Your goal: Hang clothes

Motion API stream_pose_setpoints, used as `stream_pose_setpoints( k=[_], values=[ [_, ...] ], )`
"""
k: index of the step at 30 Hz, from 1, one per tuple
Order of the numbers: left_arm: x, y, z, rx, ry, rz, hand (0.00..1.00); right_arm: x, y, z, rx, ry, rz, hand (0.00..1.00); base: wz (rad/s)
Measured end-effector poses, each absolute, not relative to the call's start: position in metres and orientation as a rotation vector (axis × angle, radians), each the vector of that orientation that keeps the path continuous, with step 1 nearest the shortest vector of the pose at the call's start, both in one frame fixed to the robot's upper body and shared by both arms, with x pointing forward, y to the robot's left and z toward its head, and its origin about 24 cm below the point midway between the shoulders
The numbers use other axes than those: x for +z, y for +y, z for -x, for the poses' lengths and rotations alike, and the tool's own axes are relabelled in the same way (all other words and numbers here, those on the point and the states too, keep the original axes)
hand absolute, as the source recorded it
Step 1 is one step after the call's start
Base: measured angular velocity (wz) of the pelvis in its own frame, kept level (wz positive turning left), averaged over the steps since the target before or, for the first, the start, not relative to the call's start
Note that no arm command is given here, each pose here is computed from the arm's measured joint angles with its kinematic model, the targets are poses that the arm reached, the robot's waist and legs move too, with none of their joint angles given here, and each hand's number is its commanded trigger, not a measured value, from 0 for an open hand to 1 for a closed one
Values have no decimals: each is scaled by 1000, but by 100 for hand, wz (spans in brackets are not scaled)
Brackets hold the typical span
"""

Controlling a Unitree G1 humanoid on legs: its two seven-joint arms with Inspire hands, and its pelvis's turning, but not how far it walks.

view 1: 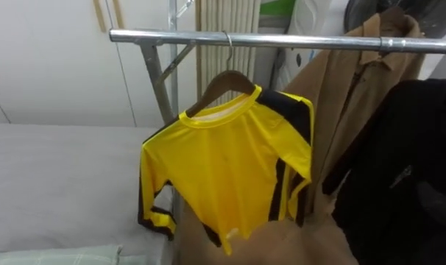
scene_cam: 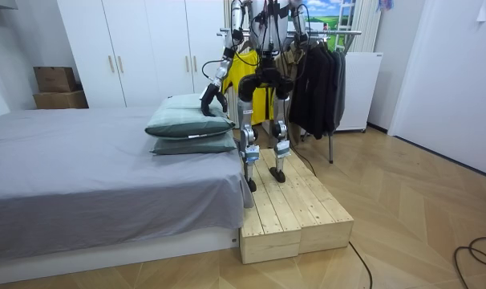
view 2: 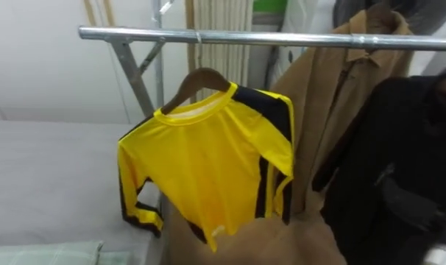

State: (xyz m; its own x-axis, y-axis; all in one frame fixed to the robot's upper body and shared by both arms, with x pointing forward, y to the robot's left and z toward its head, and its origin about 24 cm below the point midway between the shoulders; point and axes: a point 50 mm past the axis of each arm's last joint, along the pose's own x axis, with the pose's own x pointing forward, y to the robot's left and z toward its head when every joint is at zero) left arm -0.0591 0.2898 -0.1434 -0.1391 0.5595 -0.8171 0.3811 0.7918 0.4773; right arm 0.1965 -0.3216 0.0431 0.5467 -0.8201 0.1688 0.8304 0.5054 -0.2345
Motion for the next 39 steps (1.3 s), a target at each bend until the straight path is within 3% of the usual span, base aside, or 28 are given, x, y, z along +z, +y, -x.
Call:
stream_pose_setpoints(
  k=[6, 13, 23, 31, 39],
  values=[
    [-142, 290, 69, 186, 1789, -690, 0, 31, -350, -165, -1178, 42, 241, 0, -5],
    [-141, 292, 67, 171, 1788, -675, 0, -7, -355, -143, -1168, 246, 218, 0, 0],
    [-140, 295, 68, 201, 1789, -633, 0, -81, -312, -108, -818, 631, 203, 0, -3],
    [-140, 294, 69, 223, 1782, -620, 0, -93, -295, -104, -716, 668, 196, 0, -5],
    [-144, 288, 74, 189, 1783, -608, 0, -126, -284, -57, -609, 909, 211, 0, -2]
  ],
)
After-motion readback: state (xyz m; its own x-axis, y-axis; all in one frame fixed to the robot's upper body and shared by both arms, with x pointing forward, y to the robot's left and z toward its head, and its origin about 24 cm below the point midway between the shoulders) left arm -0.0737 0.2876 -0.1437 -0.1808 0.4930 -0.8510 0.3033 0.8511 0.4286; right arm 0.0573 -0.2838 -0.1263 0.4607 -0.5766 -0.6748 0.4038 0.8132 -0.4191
